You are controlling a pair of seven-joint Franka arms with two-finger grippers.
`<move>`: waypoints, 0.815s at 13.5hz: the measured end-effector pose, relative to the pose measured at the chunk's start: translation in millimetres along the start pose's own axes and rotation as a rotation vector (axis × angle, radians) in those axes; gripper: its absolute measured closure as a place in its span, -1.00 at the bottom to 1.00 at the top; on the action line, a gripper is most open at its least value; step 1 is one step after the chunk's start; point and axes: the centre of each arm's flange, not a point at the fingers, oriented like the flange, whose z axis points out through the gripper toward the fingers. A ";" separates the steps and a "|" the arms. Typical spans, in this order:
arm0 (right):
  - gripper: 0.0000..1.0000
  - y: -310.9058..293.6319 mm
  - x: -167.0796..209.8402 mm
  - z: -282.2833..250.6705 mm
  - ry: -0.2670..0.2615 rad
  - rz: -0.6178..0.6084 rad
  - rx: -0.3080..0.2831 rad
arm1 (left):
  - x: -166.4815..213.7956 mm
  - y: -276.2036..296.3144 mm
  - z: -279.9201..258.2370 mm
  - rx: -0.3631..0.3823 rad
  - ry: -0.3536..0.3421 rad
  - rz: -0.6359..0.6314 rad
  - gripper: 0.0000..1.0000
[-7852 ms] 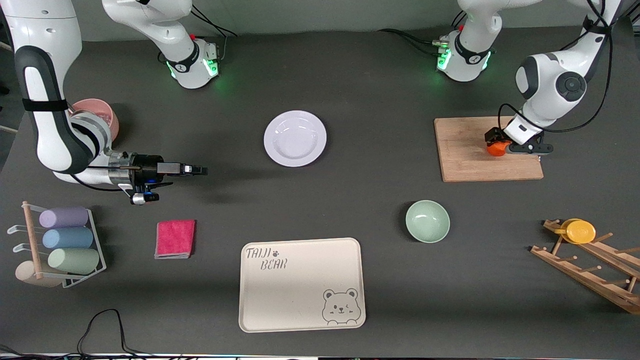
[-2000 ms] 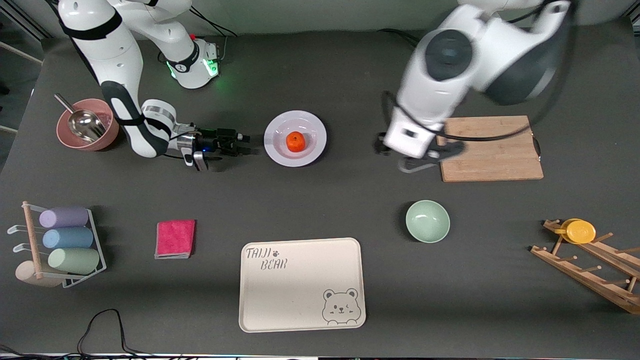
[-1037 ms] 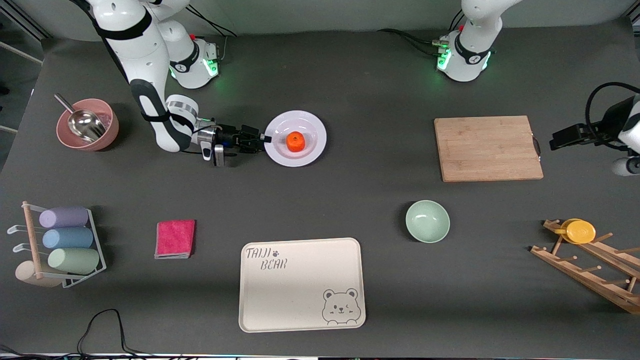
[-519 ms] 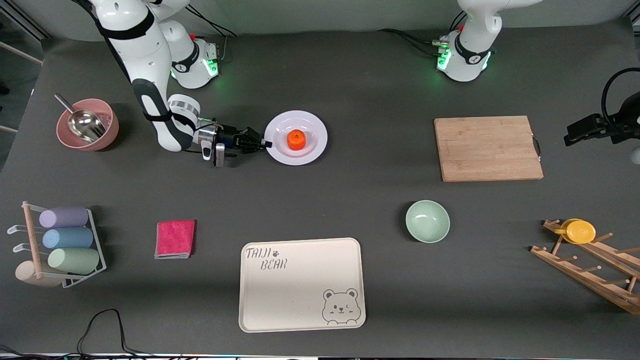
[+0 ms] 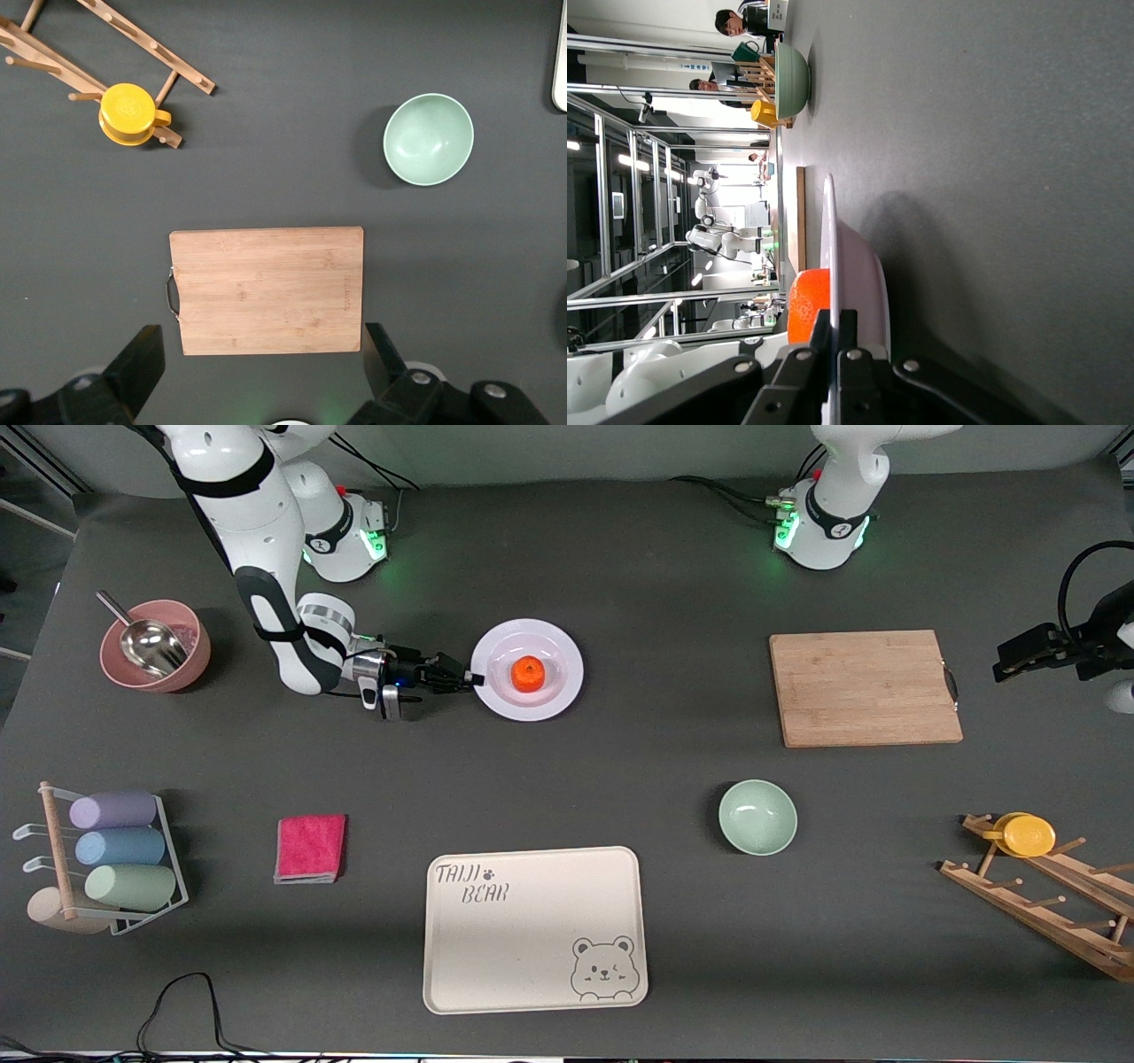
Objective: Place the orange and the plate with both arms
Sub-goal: 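Grasp the white plate rim with the right gripper, then slide the plate with the right gripper onto the cream bear tray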
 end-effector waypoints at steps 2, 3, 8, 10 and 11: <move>0.91 -5.9 10.2 3.3 0.005 0.029 0.023 | 2.0 6.0 2.2 0.001 0.010 0.017 -1.00; 0.91 -10.2 18.5 4.9 0.010 0.046 0.035 | 3.5 10.9 2.5 0.001 0.020 0.027 -1.00; 0.91 -49.1 94.5 -5.8 0.049 0.098 0.096 | 5.1 19.2 3.1 0.002 0.032 0.043 -1.00; 0.91 -71.5 133.3 -10.7 0.062 0.111 0.117 | 5.0 19.2 2.6 0.002 0.034 0.049 -1.00; 0.91 -84.2 154.5 -14.0 0.065 0.114 0.124 | 5.0 19.3 2.4 0.003 0.034 0.054 -1.00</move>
